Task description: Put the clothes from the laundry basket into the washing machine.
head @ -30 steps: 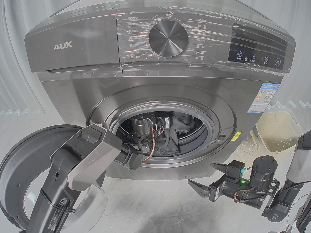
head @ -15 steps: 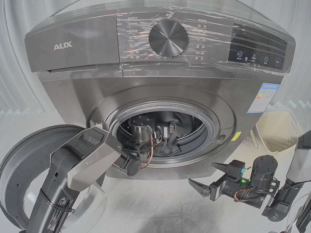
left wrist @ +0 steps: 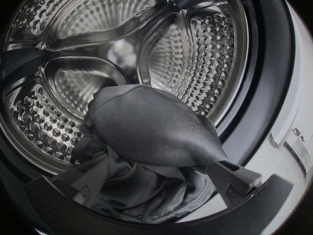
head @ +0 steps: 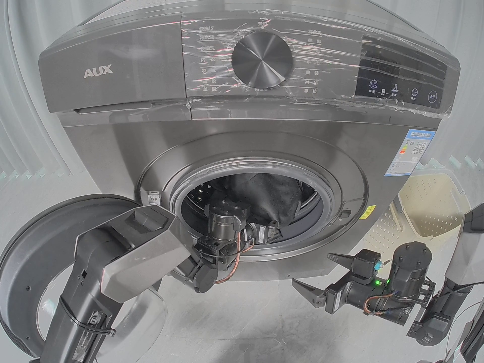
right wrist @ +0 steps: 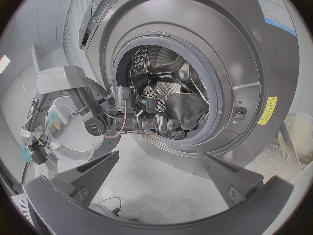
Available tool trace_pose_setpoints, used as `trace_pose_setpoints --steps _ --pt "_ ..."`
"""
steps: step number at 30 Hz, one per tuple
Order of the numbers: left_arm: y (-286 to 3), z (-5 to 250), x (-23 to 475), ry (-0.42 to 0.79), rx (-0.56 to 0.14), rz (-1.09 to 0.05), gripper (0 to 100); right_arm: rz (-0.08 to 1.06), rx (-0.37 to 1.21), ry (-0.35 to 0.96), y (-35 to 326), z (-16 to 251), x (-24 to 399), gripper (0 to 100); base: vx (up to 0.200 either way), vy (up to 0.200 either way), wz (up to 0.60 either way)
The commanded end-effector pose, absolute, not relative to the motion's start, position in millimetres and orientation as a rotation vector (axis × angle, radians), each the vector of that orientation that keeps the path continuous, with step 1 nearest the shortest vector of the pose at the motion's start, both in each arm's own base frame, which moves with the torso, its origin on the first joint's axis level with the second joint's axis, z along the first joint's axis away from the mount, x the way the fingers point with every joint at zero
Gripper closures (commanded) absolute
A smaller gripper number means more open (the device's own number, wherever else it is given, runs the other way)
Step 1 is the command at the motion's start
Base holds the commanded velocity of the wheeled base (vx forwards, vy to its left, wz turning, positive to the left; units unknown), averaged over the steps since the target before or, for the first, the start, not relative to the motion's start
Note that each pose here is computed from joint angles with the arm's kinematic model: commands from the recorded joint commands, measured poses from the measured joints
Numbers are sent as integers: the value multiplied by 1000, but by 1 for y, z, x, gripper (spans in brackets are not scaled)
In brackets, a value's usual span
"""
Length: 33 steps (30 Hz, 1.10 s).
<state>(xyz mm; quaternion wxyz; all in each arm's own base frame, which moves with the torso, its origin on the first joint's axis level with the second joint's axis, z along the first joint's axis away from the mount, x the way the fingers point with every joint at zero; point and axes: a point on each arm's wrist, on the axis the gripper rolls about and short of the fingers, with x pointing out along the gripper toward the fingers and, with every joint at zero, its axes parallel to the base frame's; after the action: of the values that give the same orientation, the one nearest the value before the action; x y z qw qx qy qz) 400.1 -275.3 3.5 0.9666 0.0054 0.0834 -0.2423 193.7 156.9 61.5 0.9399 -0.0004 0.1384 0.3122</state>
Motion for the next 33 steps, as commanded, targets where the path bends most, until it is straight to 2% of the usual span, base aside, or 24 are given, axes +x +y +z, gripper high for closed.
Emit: trace_pose_setpoints --steps 1,7,14,19,26,27,33 --pt "-275 -16 402 198 35 -486 100 638 -1 283 157 61 194 0 0 0 0" --pt "-277 -10 408 169 21 -483 100 638 1 278 158 62 195 0 0 0 0" --pt "-280 40 440 -34 -80 -397 100 639 2 275 158 62 195 0 0 0 0" --pt "-277 51 460 -128 -118 -344 100 638 4 269 159 63 196 0 0 0 0" --pt "-277 41 465 -130 -115 -338 100 639 4 270 159 63 196 0 0 0 0" --pt "-277 41 465 -130 -115 -338 0 639 4 270 159 63 196 0 0 0 0" --pt "-278 35 465 -119 -112 -339 0 639 4 270 159 63 196 0 0 0 0"
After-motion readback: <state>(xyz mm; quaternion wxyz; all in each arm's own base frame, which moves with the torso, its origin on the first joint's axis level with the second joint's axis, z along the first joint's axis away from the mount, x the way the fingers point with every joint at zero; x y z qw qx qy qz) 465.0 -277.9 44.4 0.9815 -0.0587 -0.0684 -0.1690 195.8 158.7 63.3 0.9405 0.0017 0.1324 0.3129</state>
